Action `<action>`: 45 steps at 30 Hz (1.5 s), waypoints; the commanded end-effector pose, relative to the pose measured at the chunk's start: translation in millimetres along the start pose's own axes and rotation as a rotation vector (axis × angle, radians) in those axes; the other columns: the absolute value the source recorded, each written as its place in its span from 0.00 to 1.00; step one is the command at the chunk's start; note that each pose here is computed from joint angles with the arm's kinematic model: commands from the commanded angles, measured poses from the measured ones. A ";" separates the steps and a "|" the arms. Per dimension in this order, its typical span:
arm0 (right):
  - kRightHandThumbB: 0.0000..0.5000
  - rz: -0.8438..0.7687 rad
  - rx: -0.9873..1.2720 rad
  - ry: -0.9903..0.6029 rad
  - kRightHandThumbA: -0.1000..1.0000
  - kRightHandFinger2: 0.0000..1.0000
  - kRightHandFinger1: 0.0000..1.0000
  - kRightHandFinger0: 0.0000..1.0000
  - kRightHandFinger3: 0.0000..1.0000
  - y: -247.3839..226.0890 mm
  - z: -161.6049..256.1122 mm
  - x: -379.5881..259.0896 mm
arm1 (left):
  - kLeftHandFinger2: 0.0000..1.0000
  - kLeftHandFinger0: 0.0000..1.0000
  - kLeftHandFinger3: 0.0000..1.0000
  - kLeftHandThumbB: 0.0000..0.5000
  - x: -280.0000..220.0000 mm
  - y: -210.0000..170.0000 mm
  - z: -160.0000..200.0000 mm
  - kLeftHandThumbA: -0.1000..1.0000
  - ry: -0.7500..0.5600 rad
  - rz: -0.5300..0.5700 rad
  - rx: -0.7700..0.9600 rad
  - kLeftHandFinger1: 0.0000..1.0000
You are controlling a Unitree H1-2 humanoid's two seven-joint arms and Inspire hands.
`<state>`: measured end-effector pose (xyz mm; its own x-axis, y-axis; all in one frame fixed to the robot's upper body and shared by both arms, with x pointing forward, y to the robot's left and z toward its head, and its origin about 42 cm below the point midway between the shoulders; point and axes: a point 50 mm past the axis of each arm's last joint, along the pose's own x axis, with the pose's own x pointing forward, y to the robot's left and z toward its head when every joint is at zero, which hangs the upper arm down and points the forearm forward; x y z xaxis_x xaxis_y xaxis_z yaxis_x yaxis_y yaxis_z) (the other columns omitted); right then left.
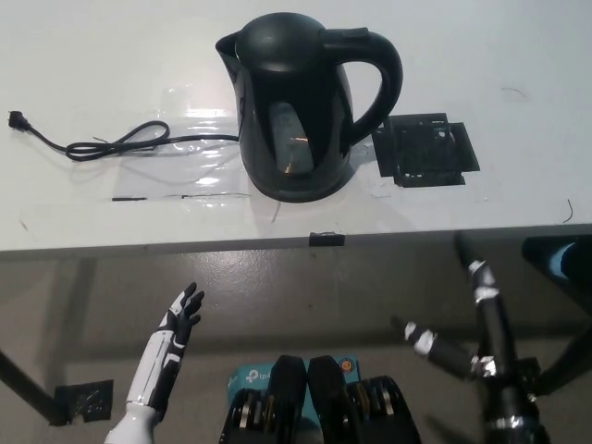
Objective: Use the right hand to grab the handle of the kettle from the base and place it on the right side
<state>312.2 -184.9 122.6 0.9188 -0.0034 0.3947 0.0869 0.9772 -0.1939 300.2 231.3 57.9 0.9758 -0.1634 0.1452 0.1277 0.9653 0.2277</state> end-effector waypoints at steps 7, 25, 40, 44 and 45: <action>0.37 -0.161 -0.043 -0.196 0.93 1.00 1.00 1.00 1.00 -2.3 64.7 116.5 | 1.00 1.00 1.00 1.00 3.7 3.6 7.6 1.00 -0.071 -0.014 0.028 1.00; 0.48 -0.098 -0.180 -0.095 0.93 1.00 1.00 1.00 1.00 7.5 68.9 247.9 | 1.00 1.00 1.00 1.00 9.4 7.1 11.9 1.00 -0.089 -0.021 0.038 1.00; 0.53 -0.106 -0.204 -0.087 0.98 1.00 1.00 1.00 1.00 12.5 78.7 278.5 | 1.00 1.00 1.00 1.00 13.5 9.4 15.7 1.00 -0.105 -0.029 0.039 1.00; 0.54 -0.102 -0.195 -0.097 0.98 1.00 1.00 1.00 1.00 16.0 82.2 279.5 | 1.00 1.00 1.00 1.00 15.0 10.1 16.5 1.00 -0.105 -0.029 0.047 1.00; 0.54 -0.102 -0.195 -0.096 0.98 1.00 1.00 1.00 1.00 16.3 82.4 279.6 | 1.00 1.00 1.00 1.00 14.9 10.1 16.6 1.00 -0.105 -0.029 0.046 1.00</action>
<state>530.6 -159.2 264.8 0.9095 -0.0676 0.4102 0.2262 0.9083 -0.3519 304.8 233.7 62.9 0.9677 -0.1876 0.1683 0.1418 0.9573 0.2517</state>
